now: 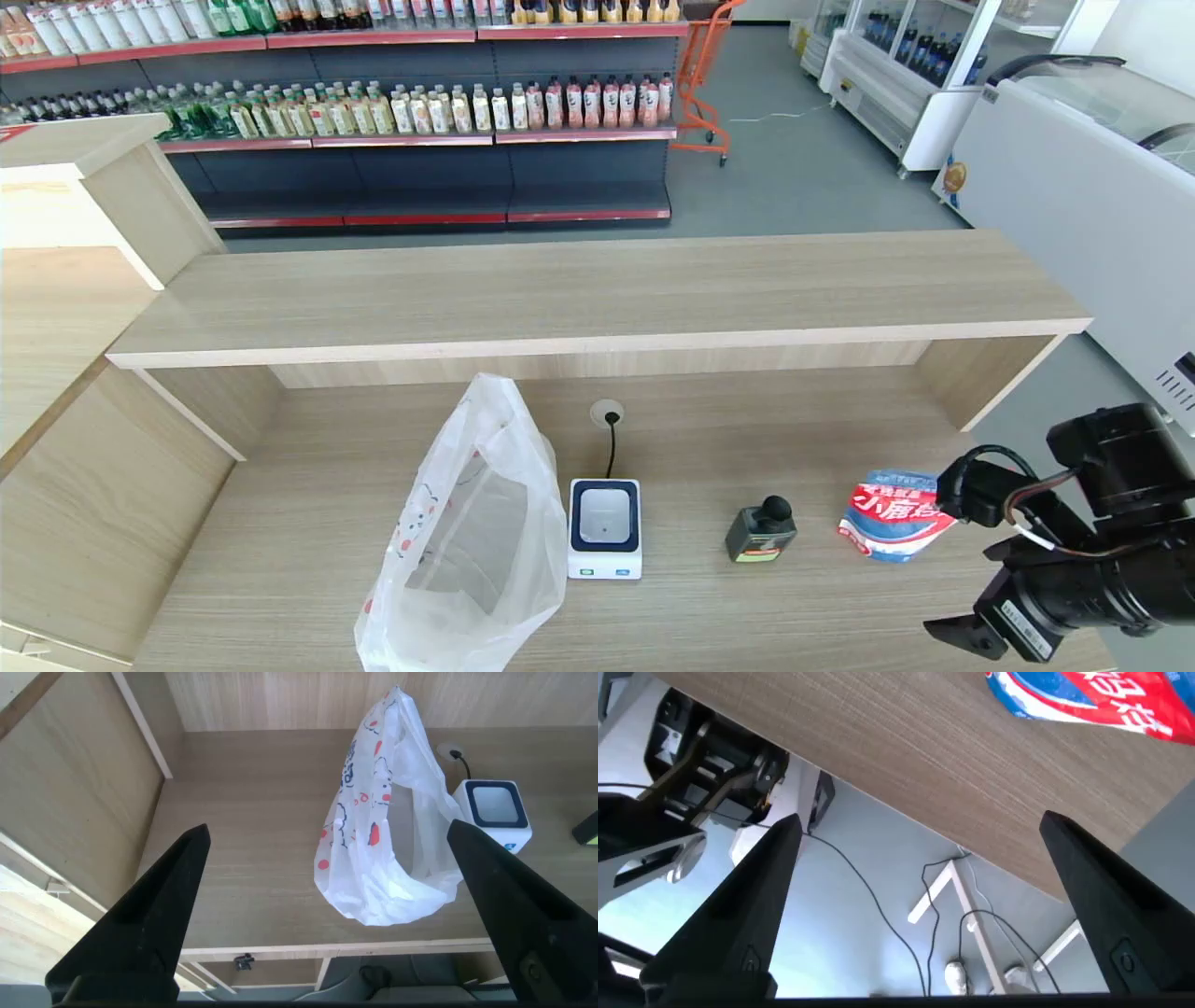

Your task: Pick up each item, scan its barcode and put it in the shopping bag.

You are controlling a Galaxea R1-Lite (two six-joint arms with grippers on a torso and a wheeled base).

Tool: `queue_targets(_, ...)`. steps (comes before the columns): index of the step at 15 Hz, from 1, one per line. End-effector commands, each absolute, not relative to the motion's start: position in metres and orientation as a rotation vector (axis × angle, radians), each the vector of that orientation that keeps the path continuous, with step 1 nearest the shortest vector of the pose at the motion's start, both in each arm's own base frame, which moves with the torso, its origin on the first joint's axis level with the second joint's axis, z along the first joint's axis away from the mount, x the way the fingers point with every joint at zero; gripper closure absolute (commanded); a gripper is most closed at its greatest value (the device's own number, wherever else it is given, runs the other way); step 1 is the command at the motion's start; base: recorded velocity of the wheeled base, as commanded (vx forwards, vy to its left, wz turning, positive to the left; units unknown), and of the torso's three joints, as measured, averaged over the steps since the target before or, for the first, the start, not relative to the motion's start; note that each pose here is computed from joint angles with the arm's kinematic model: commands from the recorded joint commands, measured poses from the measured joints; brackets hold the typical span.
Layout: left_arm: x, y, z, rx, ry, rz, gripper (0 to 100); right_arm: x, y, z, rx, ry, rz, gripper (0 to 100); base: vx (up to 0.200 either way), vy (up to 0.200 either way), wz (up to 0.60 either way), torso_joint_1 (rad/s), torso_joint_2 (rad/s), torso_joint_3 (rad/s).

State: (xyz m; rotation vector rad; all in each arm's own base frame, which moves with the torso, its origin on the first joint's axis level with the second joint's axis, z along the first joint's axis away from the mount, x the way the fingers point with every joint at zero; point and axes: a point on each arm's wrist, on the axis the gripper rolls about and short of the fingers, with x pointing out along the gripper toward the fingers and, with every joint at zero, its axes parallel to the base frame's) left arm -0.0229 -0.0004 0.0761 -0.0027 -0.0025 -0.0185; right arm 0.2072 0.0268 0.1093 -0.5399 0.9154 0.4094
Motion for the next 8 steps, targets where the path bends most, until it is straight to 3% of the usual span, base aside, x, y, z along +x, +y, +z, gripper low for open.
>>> queue_targets(1,-0.023,0.0,0.076,-0.003,-0.003,-0.018,0,0.23,0.029,0.077,-0.564,0.959,0.468,0,0.0,0.0,0.0,0.0,0.0,0.0)
queue_targets(8,-0.023,0.0,0.076,-0.003,-0.003,-0.018,0,0.274,0.044,0.037,-0.547,0.801,0.664,0,0.0,0.0,0.0,0.0,0.0,0.0)
